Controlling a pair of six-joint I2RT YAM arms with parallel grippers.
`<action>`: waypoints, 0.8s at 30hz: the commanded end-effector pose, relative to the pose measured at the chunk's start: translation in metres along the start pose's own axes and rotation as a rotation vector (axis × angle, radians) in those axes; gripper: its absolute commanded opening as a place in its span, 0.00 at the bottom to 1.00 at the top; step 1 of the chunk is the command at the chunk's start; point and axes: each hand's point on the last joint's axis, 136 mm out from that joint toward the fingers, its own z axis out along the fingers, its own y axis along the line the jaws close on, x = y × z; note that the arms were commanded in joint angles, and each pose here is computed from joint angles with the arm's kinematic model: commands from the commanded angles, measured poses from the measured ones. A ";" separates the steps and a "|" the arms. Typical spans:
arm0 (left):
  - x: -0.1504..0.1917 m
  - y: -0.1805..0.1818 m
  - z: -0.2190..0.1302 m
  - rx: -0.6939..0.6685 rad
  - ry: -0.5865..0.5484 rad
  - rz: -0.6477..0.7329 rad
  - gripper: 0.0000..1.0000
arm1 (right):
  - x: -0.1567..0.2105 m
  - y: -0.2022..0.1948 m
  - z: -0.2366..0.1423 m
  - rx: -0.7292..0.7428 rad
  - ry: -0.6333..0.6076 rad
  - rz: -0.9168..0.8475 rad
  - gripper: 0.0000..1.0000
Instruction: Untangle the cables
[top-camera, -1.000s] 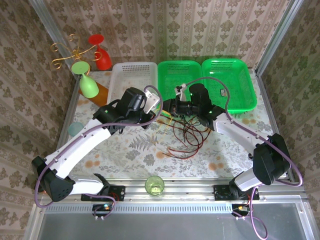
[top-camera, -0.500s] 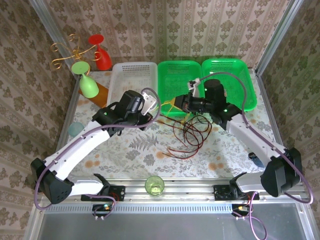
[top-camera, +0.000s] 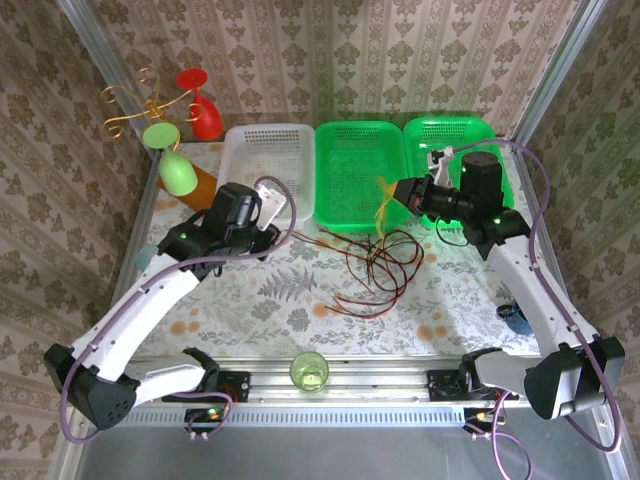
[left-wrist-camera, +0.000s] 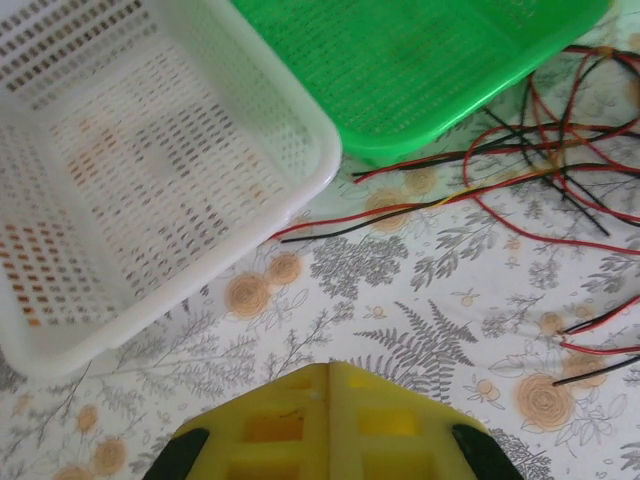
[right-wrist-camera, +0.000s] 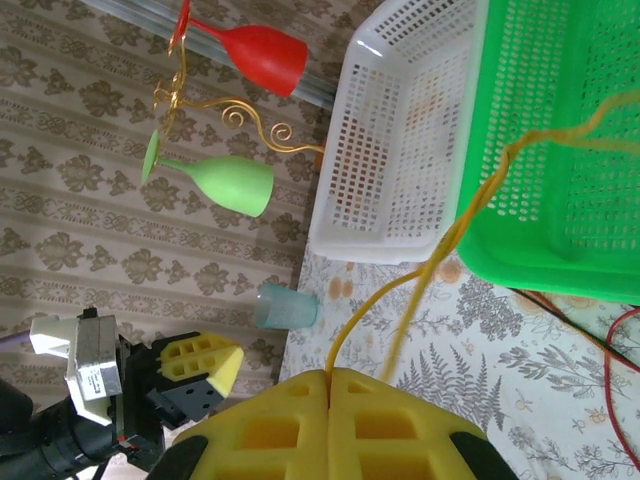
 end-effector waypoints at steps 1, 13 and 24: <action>-0.019 -0.026 -0.008 0.129 -0.144 0.105 0.17 | 0.007 0.011 -0.003 -0.049 0.051 -0.018 0.00; -0.070 -0.088 -0.008 0.457 -0.238 0.044 0.66 | 0.015 0.015 0.007 -0.096 0.073 -0.011 0.00; -0.088 -0.093 -0.006 0.453 -0.258 0.000 0.73 | 0.024 0.021 0.019 -0.104 0.100 -0.039 0.00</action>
